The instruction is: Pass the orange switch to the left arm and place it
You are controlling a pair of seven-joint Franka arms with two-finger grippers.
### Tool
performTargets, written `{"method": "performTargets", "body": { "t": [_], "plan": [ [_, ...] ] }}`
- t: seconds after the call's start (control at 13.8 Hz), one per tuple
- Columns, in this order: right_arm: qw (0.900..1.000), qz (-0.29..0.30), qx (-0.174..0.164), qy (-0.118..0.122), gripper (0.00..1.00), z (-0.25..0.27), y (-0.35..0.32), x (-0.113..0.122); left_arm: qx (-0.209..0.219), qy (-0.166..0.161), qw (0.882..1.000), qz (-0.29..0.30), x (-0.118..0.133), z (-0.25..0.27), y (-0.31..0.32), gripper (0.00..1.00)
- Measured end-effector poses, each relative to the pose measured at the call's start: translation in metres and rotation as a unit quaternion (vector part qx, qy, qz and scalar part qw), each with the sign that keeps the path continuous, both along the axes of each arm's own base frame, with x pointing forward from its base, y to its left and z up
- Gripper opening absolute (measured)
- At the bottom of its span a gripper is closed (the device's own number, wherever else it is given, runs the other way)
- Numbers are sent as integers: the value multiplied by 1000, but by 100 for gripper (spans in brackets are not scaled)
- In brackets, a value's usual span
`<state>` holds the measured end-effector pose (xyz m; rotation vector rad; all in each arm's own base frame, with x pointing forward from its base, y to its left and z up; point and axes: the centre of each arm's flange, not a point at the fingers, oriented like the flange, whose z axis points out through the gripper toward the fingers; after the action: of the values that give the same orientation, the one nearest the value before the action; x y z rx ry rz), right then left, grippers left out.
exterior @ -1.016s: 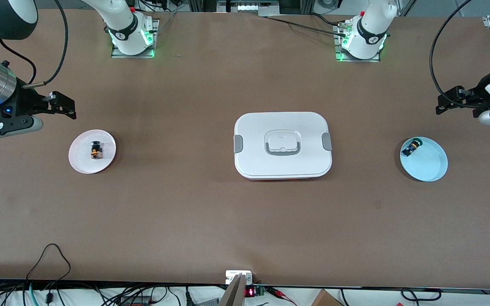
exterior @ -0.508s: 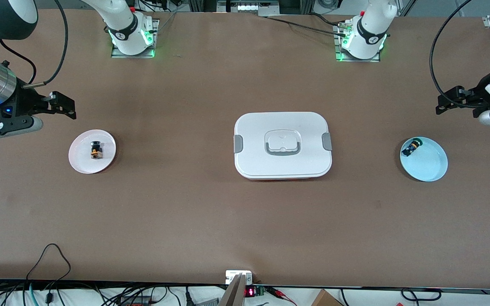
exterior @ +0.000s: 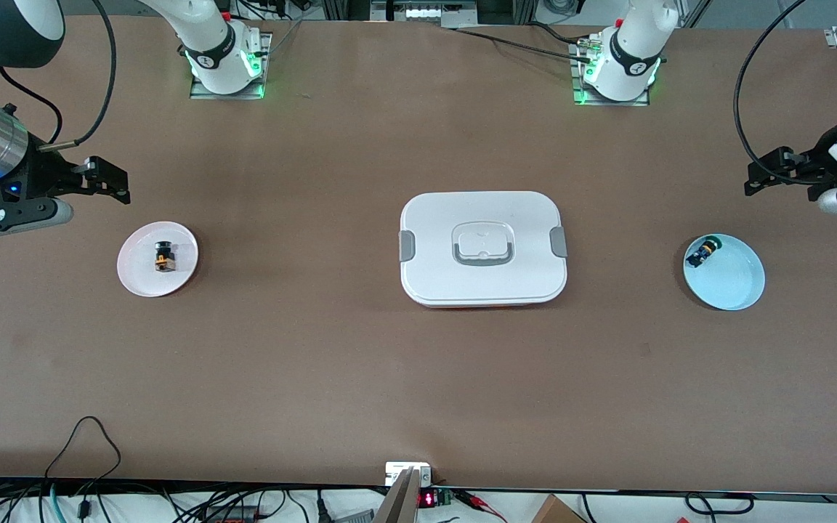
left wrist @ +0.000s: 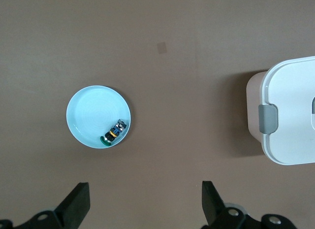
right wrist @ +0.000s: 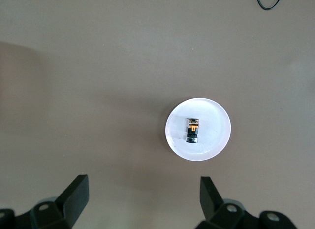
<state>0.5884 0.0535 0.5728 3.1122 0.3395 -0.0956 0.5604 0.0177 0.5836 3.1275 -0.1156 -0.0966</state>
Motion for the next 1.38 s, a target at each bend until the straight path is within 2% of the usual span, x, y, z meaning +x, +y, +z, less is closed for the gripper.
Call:
{"method": "performTargets", "body": {
  "t": [0.73,0.8,0.94,1.09,1.23,1.38],
  "plan": [
    [1000,9,1,-6,100,-8,13,6,0,0,1000,0,0,0,0,100],
    [1000,13,1,0,100,-9,19,5,0,0,1000,0,0,0,0,100],
    [999,27,-3,28,100,-20,29,1,0,0,1000,0,0,0,0,100],
    [997,58,-3,45,100,-29,39,0,0,0,1000,0,0,0,0,100],
    [991,119,2,57,100,-33,46,-3,0,0,1000,0,0,0,0,100],
    [981,180,8,71,100,-44,46,-4,0,0,1000,0,0,0,0,100]
  ]
}}
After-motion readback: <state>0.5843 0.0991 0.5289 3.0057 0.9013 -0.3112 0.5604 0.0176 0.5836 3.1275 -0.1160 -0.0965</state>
